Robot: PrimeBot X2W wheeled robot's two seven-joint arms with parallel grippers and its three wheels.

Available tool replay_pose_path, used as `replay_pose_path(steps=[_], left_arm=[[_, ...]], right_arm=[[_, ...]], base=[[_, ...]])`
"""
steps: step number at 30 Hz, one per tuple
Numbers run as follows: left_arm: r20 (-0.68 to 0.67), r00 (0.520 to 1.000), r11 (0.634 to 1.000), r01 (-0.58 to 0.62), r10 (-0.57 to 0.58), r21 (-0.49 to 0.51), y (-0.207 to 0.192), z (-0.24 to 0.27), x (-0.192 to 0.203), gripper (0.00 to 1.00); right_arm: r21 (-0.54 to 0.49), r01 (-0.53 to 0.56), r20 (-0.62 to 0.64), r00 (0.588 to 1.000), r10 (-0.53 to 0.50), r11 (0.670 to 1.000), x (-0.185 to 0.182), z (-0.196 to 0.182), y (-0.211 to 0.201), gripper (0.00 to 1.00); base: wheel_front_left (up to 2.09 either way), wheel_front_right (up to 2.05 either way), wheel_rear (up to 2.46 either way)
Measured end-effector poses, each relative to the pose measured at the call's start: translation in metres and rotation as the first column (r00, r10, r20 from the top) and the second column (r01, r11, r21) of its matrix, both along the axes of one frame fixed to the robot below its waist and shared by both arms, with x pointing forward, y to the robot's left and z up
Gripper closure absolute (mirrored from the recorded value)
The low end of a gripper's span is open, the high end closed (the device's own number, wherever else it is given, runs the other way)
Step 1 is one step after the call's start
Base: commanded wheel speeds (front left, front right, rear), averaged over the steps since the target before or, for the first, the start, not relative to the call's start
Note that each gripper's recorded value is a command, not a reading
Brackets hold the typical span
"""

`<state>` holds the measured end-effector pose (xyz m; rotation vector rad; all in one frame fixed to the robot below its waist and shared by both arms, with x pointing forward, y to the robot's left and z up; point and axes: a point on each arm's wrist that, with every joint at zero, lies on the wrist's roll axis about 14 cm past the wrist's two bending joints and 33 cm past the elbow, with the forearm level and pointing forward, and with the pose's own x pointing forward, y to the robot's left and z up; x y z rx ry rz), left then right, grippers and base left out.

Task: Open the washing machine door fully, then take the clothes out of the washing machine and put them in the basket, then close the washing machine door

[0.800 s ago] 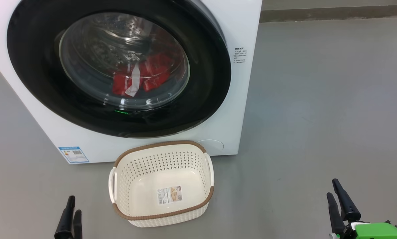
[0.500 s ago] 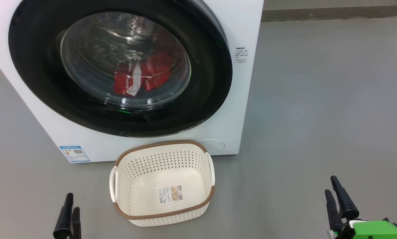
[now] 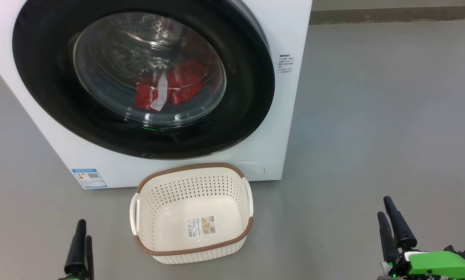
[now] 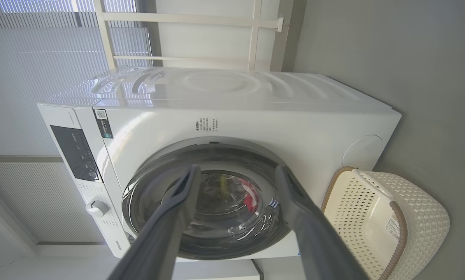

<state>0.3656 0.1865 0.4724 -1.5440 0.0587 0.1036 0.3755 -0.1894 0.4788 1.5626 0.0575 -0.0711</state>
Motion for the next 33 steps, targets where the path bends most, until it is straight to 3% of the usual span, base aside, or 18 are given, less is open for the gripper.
replay_pose_path(steps=[11,21,33], left_arm=[[0.036,0.999,0.993,0.007,-0.012,0.122,-0.002,0.013,0.002,0.00],[0.049,0.998,0.952,0.025,-0.042,0.305,-0.004,0.019,0.003,0.00],[0.059,0.996,0.837,0.018,-0.060,0.547,-0.002,0.027,0.004,0.00]], right_arm=[[-0.110,-0.029,0.026,0.999,0.032,0.994,0.005,0.009,0.008,0.00],[-0.264,-0.066,0.060,0.995,0.085,0.962,0.015,0.022,0.018,0.00],[-0.482,-0.090,0.075,0.987,0.143,0.872,0.019,0.028,0.028,0.00]], base=[[0.00,0.00,0.00],[0.00,0.00,0.00],[0.00,0.00,0.00]])
